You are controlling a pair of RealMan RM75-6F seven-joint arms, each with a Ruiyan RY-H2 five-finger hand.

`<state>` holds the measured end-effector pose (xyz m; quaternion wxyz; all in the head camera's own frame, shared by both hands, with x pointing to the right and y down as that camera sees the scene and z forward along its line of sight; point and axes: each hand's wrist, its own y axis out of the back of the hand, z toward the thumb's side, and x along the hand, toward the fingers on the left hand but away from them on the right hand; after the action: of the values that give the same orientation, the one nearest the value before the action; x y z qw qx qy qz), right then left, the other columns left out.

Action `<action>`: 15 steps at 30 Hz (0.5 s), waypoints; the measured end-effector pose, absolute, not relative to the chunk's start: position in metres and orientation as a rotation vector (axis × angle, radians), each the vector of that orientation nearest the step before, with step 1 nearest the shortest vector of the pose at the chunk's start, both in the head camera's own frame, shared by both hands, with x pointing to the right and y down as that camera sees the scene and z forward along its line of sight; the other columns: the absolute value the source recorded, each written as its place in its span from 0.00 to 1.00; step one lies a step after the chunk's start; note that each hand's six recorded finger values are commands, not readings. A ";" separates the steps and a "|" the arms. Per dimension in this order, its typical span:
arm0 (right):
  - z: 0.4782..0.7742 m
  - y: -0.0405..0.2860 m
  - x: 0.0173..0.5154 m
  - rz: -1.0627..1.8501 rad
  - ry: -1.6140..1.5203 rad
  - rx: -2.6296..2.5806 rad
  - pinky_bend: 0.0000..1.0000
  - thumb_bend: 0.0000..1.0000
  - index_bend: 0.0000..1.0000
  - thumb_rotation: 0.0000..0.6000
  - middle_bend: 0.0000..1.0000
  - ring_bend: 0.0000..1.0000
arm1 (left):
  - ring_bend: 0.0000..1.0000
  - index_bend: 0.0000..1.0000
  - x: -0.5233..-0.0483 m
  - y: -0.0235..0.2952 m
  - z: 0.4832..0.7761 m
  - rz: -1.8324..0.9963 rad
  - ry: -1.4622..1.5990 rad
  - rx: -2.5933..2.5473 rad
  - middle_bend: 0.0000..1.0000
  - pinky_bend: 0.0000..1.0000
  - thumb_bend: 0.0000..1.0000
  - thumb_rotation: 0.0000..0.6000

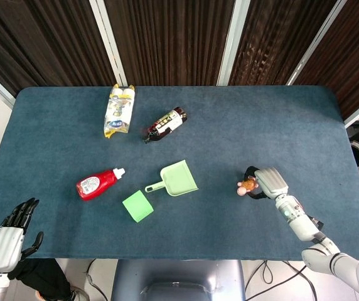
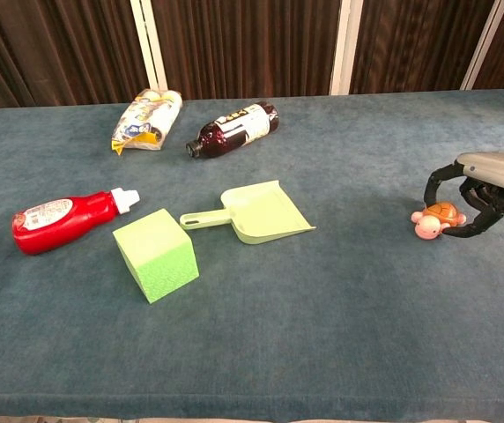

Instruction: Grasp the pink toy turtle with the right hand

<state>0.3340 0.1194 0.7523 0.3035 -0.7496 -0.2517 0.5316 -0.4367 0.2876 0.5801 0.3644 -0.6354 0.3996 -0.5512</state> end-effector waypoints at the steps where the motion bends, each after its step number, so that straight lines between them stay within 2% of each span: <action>1: 0.753 0.120 0.334 1.409 -0.664 -1.983 0.92 0.72 0.75 1.00 0.52 0.86 | 0.11 0.05 -0.437 0.288 0.580 -1.418 1.030 -1.636 0.08 0.33 0.40 1.00; 4: 0.753 0.120 0.336 1.404 -0.664 -1.970 0.93 0.93 0.82 1.00 0.58 0.88 | 0.11 0.05 -0.436 0.288 0.581 -1.419 1.027 -1.637 0.08 0.34 0.40 1.00; 6: 0.752 0.119 0.337 1.395 -0.663 -1.960 0.93 0.99 0.83 1.00 0.59 0.88 | 0.11 0.05 -0.436 0.288 0.582 -1.419 1.025 -1.639 0.08 0.34 0.40 1.00; 15: 0.739 0.119 0.336 1.307 -0.723 -1.966 0.93 1.00 0.82 1.00 0.65 0.91 | 0.11 0.05 -0.435 0.289 0.582 -1.421 1.021 -1.639 0.08 0.34 0.40 1.00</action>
<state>0.3361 0.1187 0.7392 0.3299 -0.7517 -0.2766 0.4997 -0.4351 0.2890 0.5824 0.3635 -0.6370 0.3968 -0.5520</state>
